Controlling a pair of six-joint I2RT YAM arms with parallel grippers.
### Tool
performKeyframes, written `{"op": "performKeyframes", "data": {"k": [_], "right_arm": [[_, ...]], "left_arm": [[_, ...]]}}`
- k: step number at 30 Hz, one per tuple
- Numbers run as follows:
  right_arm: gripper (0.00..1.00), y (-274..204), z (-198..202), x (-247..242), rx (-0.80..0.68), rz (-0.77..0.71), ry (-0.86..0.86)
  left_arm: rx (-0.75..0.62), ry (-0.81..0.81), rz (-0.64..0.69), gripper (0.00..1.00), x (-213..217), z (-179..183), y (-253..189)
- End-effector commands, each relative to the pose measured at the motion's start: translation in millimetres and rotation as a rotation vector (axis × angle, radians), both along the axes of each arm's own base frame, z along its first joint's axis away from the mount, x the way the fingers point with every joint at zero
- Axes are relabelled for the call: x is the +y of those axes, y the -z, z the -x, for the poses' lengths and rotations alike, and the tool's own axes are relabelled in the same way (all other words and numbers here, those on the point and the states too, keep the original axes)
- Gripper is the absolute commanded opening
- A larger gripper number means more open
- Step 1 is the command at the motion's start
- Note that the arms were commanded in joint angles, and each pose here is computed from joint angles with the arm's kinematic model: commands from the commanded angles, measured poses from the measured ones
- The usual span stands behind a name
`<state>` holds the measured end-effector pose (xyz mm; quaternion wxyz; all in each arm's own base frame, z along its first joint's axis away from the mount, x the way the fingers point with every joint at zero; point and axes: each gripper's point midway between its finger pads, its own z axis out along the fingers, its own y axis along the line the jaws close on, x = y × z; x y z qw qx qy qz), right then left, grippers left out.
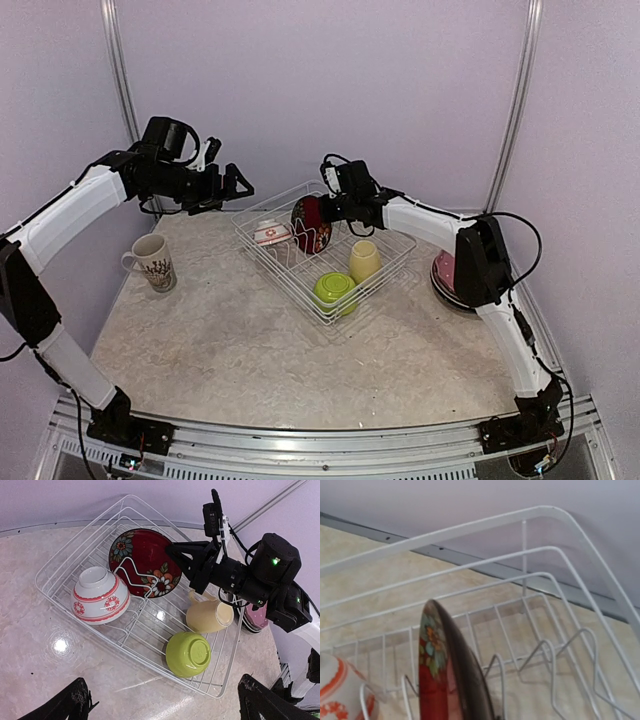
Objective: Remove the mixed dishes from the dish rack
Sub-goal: Grab the plate from the dish rack, then place the plate with another plate.
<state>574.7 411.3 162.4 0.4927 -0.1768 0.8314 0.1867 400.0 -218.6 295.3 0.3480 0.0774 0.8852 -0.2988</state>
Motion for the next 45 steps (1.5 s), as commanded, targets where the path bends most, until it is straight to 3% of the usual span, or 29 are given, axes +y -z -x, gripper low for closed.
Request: {"op": "performKeyframes", "data": {"k": [1,13,25,34,40,45], "right_arm": [[0.00,-12.1,5.0,4.8,-0.031,0.043,0.024],[0.00,-119.7,28.2,-14.5,-0.318,0.284,0.139],[0.00,-167.4,50.9,-25.6,-0.404,0.273,0.192],[0.00,-210.5,74.8,-44.1,-0.375,0.031,0.189],[0.00,-226.0,80.1,-84.7,-0.259,-0.283,0.125],[0.00,-219.5,92.2,-147.2,-0.159,-0.582,0.106]], "left_arm": [[-0.019,0.005,0.022,0.99,-0.8,0.5,-11.9],[-0.007,0.008,0.022,0.99,-2.7,-0.4,-7.5],[-0.001,0.008,0.013,0.99,-4.1,-1.3,-3.5],[0.002,0.009,0.011,0.99,-4.1,-1.3,-2.2],[0.003,0.009,0.013,0.99,-4.3,-1.6,-2.0],[0.003,0.014,0.014,0.99,-5.9,-0.6,-2.2]]}}
